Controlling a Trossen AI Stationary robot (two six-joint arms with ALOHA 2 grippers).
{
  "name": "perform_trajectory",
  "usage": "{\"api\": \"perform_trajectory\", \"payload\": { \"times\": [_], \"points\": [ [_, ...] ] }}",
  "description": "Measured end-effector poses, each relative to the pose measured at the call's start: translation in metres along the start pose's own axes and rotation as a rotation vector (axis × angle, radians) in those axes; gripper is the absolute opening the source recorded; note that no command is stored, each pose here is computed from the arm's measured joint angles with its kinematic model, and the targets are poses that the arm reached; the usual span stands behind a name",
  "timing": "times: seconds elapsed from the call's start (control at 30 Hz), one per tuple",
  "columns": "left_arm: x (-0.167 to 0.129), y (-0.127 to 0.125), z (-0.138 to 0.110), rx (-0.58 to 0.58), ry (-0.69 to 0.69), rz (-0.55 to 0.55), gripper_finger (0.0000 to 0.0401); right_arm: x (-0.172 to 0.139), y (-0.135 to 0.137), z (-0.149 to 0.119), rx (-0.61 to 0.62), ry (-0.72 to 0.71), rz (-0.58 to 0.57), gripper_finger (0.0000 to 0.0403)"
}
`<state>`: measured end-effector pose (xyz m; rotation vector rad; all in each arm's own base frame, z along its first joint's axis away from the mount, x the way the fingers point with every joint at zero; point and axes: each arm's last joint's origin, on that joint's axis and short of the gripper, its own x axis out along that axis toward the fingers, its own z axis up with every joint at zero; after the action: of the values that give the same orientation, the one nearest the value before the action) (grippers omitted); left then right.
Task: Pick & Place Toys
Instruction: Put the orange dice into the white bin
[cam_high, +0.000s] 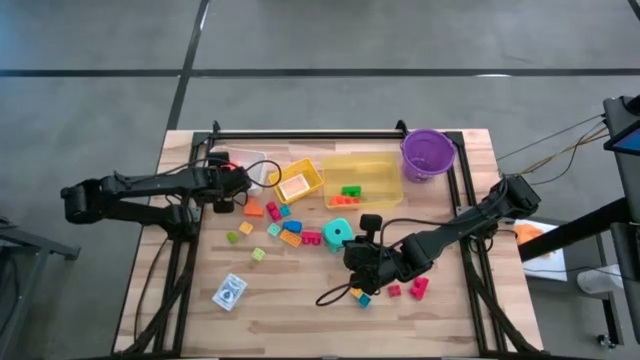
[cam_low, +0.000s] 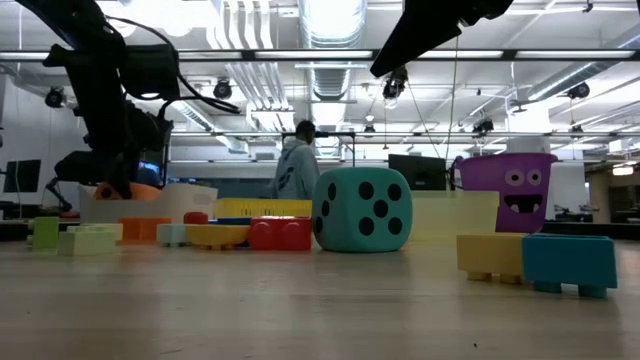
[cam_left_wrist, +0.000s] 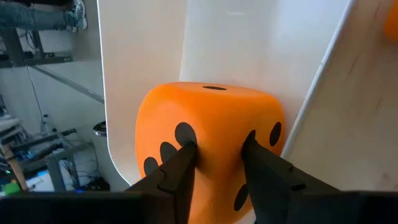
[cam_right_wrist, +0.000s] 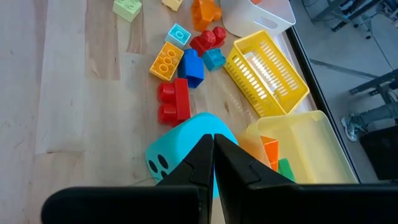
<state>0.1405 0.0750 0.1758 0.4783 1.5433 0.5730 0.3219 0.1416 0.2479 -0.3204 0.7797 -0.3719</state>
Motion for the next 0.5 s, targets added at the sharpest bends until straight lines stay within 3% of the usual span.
{"api": "perform_trajectory", "payload": {
  "times": [0.27, 0.5],
  "points": [
    [-0.0006, 0.0006, 0.0006, -0.057, -0.003, -0.003, 0.0176, 0.0000, 0.0000, 0.0000, 0.000, 0.000, 0.000, 0.0009],
    [-0.0005, -0.0005, -0.0021, -0.059, 0.023, -0.009, 0.0182, 0.0000, 0.0000, 0.0001, 0.001, -0.001, 0.000, 0.0009]
  ]
}}
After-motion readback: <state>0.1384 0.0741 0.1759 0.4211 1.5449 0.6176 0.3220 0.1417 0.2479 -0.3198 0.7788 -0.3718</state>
